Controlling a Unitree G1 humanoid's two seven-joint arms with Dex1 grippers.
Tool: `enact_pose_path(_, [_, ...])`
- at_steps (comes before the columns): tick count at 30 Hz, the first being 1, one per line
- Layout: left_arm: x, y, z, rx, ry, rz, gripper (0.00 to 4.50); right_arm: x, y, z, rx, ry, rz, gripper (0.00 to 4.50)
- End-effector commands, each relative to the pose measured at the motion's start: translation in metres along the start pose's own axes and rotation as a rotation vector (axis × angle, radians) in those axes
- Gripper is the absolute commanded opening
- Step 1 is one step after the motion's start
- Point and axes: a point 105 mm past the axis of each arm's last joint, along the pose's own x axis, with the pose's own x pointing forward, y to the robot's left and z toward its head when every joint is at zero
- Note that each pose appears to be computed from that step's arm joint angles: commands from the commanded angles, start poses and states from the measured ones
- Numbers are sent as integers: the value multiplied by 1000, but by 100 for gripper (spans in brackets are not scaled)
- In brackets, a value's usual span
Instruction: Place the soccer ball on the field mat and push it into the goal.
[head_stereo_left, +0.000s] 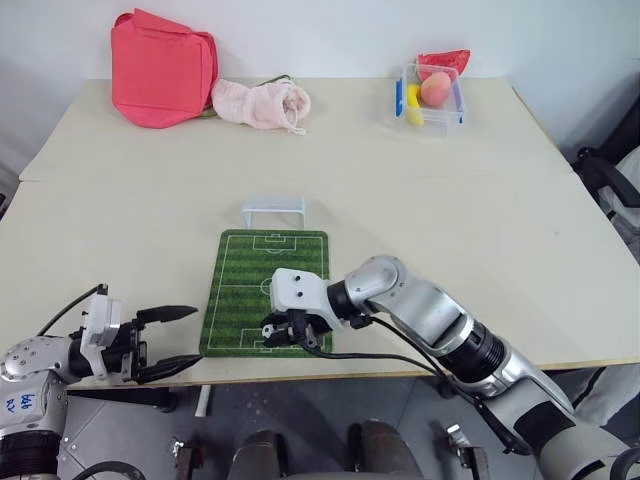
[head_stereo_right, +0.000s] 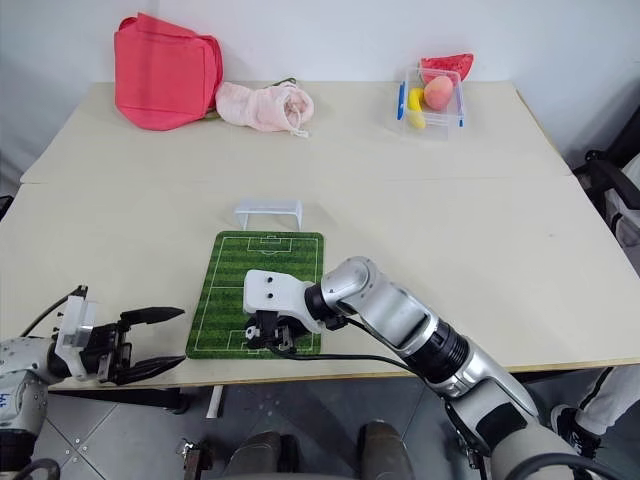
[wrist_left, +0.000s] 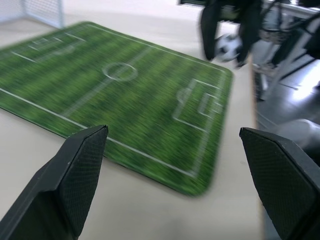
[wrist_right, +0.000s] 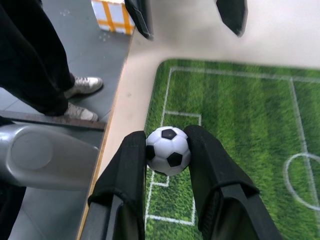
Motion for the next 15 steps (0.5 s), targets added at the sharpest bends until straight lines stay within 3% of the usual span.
enact_pose_path(1, [-1,-4,6,19,4,-27,450,6,-5,5,-48,3,-16,86])
enact_pose_path(15, [-8,-1,11,40,-10,33,450,21,-5,-1,-76,26,39,86])
